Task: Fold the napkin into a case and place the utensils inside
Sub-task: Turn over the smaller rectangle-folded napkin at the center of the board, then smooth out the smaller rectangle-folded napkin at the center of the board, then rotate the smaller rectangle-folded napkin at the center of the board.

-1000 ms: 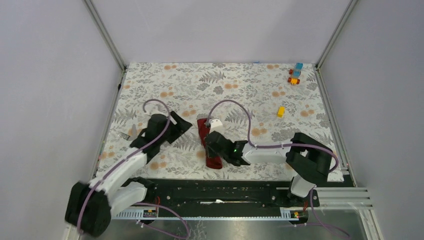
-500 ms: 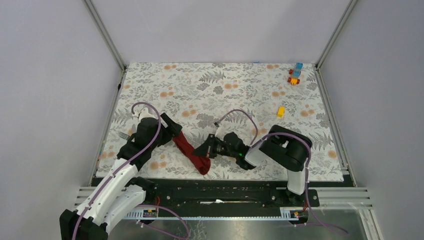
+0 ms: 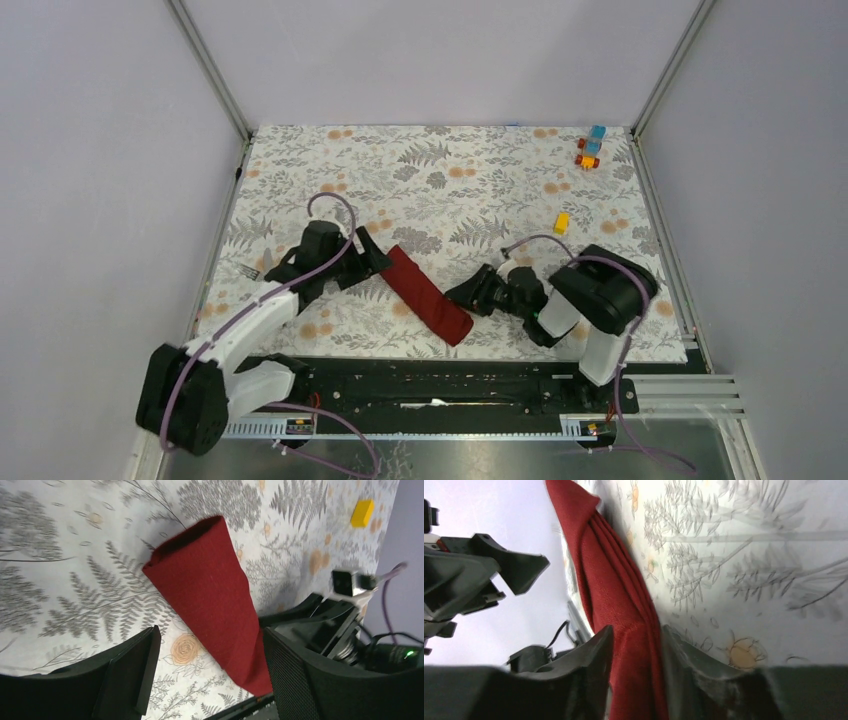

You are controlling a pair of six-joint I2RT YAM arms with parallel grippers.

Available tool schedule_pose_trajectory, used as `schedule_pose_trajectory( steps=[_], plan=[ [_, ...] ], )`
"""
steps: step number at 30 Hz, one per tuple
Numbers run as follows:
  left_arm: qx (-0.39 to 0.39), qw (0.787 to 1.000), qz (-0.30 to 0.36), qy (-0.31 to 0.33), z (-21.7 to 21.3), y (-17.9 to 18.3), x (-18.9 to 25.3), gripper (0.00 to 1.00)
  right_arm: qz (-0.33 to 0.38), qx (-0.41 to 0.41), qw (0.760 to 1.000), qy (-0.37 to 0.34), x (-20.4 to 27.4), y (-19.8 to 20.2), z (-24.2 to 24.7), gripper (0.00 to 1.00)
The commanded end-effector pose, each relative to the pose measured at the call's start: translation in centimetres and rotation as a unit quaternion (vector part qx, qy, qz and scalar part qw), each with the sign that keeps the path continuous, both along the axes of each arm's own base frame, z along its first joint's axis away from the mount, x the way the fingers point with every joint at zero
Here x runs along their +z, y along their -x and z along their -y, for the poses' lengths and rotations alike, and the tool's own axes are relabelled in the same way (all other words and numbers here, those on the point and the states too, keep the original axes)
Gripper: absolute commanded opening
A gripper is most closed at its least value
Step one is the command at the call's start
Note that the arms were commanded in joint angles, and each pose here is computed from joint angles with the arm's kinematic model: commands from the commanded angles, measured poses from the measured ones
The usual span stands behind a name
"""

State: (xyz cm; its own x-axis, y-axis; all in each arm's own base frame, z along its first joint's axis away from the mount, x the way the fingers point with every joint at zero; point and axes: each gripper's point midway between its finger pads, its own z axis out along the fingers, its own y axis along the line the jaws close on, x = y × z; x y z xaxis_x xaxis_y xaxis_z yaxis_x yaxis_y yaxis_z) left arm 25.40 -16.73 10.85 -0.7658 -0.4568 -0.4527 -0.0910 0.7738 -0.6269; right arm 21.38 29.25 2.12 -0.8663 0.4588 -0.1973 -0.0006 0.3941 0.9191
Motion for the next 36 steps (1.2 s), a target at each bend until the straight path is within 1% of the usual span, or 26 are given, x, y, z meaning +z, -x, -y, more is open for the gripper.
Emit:
schedule_pose_trajectory(
  steps=[1,3,5,6,8,9,10,11,14,16,17,18,20,21,22,23,24,27,30,31,32,33,35,36],
  plan=[
    [-0.099,0.992,0.042,0.072,4.5,-1.5,3.2,0.77,0.014,0.038,0.993,0.111,-0.1,-0.3,2.2,0.54],
    [-0.111,0.989,0.039,0.09,5.4,-2.0,3.2,0.73,0.033,0.074,0.978,0.194,0.7,-0.3,2.8,0.62],
    [-0.121,0.985,0.047,0.113,6.5,-2.9,3.5,0.67,0.073,0.084,0.954,0.277,2.3,-1.3,4.4,0.64],
    [-0.127,0.983,0.046,0.121,6.9,-3.2,3.3,0.63,0.092,0.091,0.948,0.292,3.6,-1.5,4.6,0.65],
    [-0.131,0.982,0.035,0.133,7.7,-3.9,2.6,0.53,0.103,0.125,0.945,0.284,5.2,-0.8,3.6,0.64],
    [-0.133,0.981,0.03,0.136,8.0,-4.2,2.1,0.48,0.094,0.154,0.947,0.265,5.7,0.0,2.5,0.59],
    [-0.132,0.982,0.026,0.135,8.1,-4.6,1.6,0.44,0.086,0.175,0.95,0.242,6.1,1.0,1.2,0.52],
    [-0.123,0.984,0.023,0.126,8.0,-5.2,0.8,0.43,0.082,0.193,0.953,0.22,6.3,2.0,0.0,0.4],
    [-0.095,0.992,0.004,0.087,7.1,-6.6,-2.2,0.39,0.056,0.211,0.961,0.168,5.9,4.2,-1.8,0.2],
    [-0.082,0.994,-0.014,0.066,6.5,-7.1,-4.4,0.36,0.032,0.2,0.963,0.175,4.0,4.8,-1.0,0.16],
    [-0.071,0.996,-0.025,0.051,6.0,-7.3,-5.7,0.34,0.015,0.181,0.962,0.202,2.4,4.8,0.1,0.16],
    [-0.061,0.997,-0.035,0.036,5.5,-7.4,-6.9,0.33,-0.003,0.158,0.957,0.244,0.7,4.9,1.8,0.15],
    [-0.05,0.997,-0.052,0.012,4.6,-7.3,-9.0,0.33,-0.03,0.107,0.932,0.346,-2.0,4.6,6.0,0.16],
    [-0.052,0.997,-0.058,0.003,4.4,-7.1,-9.5,0.32,-0.04,0.097,0.921,0.375,-2.5,4.7,7.3,0.17],
    [-0.059,0.996,-0.06,0.0,4.4,-7.0,-9.6,0.32,-0.036,0.1,0.918,0.382,-2.2,4.6,7.4,0.17],
    [-0.069,0.996,-0.055,0.005,4.7,-6.9,-9.1,0.32,-0.03,0.104,0.918,0.382,-1.6,4.4,7.2,0.18],
    [-0.081,0.996,-0.046,0.013,5.1,-6.8,-8.0,0.35,-0.014,0.108,0.918,0.38,-0.4,4.1,6.5,0.19],
    [-0.111,0.993,-0.015,0.039,6.1,-6.4,-3.6,0.51,0.04,0.123,0.915,0.381,3.8,3.2,4.3,0.24],
    [-0.132,0.989,0.011,0.06,6.6,-5.8,0.3,0.6,0.063,0.161,0.93,0.325,7.1,3.3,1.3,0.37],
    [-0.136,0.988,0.018,0.066,6.8,-5.8,1.1,0.62,0.065,0.169,0.934,0.308,7.7,3.2,0.3,0.4],
    [-0.138,0.988,0.015,0.07,6.9,-5.8,1.1,0.62,0.067,0.175,0.938,0.29,8.0,3.1,-0.7,0.42],
    [-0.139,0.988,0.007,0.071,7.0,-5.8,0.7,0.6,0.07,0.177,0.942,0.278,8.1,2.8,-1.4,0.43],
    [-0.127,0.989,-0.016,0.07,6.7,-6.2,-1.0,0.51,0.069,0.161,0.945,0.278,7.5,1.8,-1.6,0.43],
    [-0.118,0.99,-0.02,0.068,6.4,-6.6,-1.8,0.48,0.061,0.15,0.946,0.281,6.8,1.2,-1.3,0.43]
  ],
)
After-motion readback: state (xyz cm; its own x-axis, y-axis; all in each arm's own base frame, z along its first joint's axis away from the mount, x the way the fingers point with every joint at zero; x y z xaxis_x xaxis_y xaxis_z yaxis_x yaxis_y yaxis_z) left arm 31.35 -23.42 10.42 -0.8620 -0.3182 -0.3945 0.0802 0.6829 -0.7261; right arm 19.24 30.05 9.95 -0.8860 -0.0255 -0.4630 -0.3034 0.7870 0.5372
